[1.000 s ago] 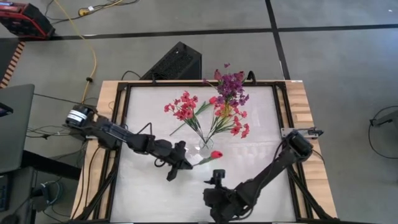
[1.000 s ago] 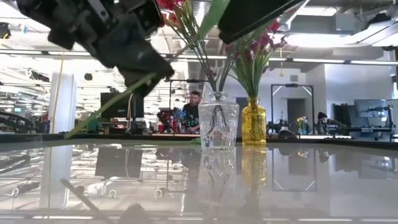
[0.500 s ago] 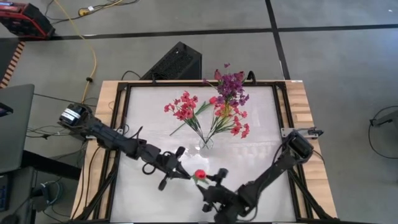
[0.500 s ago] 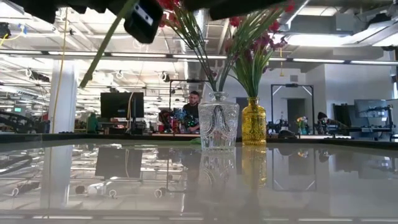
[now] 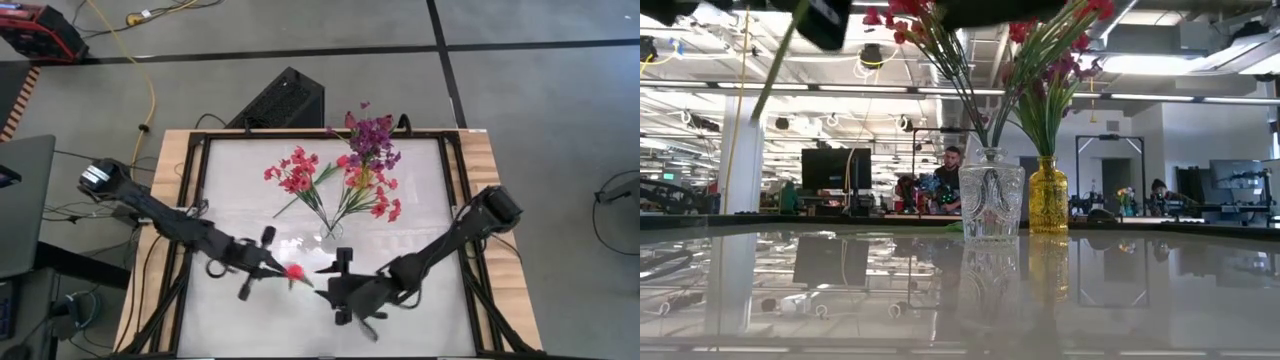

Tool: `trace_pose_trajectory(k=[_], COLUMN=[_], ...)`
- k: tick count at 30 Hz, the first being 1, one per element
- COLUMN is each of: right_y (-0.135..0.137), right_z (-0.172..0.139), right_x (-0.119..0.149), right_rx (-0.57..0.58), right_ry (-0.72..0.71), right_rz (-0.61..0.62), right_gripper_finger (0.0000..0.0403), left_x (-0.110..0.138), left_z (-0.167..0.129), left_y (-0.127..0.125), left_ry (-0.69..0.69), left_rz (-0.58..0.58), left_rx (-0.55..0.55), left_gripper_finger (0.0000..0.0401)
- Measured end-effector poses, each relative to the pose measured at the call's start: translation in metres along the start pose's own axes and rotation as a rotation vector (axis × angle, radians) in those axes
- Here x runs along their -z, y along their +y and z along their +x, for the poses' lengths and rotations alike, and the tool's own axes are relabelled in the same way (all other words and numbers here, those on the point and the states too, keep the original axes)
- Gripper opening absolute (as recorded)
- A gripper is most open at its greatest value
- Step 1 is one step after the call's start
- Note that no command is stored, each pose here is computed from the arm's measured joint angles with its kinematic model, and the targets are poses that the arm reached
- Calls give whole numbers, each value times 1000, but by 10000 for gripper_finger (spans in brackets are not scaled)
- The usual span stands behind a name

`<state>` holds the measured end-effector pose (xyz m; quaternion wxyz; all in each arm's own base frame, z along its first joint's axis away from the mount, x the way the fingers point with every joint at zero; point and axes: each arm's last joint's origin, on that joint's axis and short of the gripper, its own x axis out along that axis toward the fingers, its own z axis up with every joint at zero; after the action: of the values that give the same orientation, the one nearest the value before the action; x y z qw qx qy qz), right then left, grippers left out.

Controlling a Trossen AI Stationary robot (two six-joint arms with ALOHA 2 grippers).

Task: Sort flowers into vase by color
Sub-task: Put the bottom pink flower into the transparent vase

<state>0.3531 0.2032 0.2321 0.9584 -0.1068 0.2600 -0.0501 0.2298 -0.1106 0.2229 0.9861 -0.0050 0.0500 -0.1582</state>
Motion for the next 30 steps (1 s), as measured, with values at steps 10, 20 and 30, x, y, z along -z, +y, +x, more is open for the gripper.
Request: trace_pose_trajectory(k=[10,20,30], right_y=[-50,-59,-64], right_z=[26,44,58], right_x=[-10,-24,-20], right_rx=[-125,-137,-120], right_ry=[-712,-685,-670], right_rz=[176,179,223], right_gripper_finger=[255,255,197], left_x=[11,15,14], left_z=[-20,-18,-17], left_y=[5,7,11], left_ry=[-212,-190,-191], left_rz=[-43,-34,-41], left_rx=[-18,-48,-88], left_gripper_finger=[0,0,0])
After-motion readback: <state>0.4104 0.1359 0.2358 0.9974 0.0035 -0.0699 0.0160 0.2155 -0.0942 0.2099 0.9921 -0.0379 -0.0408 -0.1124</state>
